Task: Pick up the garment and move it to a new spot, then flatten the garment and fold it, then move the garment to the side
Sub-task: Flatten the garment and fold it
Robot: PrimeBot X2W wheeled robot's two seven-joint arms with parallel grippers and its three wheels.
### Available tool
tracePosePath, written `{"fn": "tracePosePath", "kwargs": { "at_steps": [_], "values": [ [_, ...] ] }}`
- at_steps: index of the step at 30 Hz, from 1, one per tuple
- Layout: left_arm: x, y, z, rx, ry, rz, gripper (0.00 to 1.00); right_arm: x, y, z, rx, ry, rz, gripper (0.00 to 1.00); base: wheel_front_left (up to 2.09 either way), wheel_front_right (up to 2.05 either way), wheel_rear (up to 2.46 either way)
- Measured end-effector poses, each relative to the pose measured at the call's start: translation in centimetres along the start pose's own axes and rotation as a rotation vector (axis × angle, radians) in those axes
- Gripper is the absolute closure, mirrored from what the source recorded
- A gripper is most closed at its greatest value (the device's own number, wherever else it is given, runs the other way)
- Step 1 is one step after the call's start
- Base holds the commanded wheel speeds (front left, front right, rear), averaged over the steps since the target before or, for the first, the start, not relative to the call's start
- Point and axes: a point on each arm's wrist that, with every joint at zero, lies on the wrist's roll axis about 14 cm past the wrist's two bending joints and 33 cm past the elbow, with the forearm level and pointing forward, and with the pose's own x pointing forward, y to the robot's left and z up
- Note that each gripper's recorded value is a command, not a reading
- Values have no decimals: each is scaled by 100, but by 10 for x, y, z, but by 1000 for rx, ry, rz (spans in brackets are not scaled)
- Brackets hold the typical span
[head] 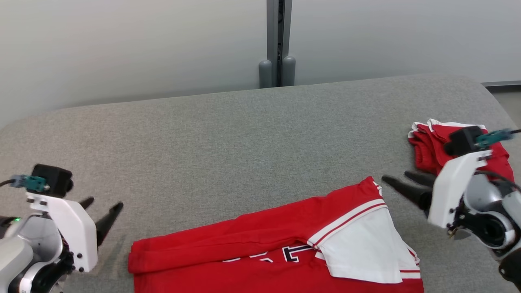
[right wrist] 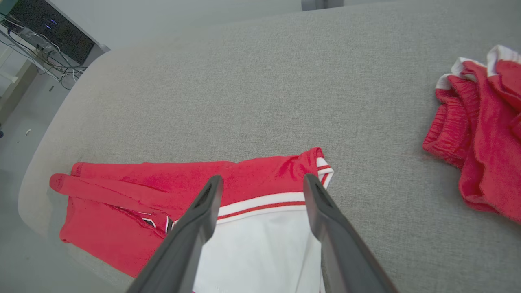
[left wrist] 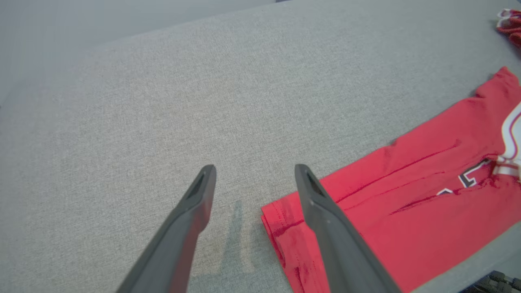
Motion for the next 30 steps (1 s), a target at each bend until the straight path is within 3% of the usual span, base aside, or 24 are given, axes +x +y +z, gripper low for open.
{"fn": "tracePosePath", "kwargs": {
  "at_steps": [6, 15, 20, 25, 30],
  "values": [
    [-18, 7, 42, -51, -277, 70, 0, -19, -2, 53, -4, -356, -27, 0, 0, 0, 0],
    [-27, 7, 47, -194, -528, 143, 0, -29, -7, 54, 65, -619, -93, 0, 0, 0, 0],
    [-28, 14, 40, -243, -573, 205, 0, -22, -11, 29, 100, -609, -133, 0, 0, 0, 0],
    [-33, 9, 42, -308, -662, 227, 0, -9, -18, -7, 111, -510, -172, 0, 0, 0, 0],
    [-38, 12, 33, -331, -711, 256, 0, 8, -32, -51, 190, -372, -213, 0, 0, 0, 0]
  ]
}}
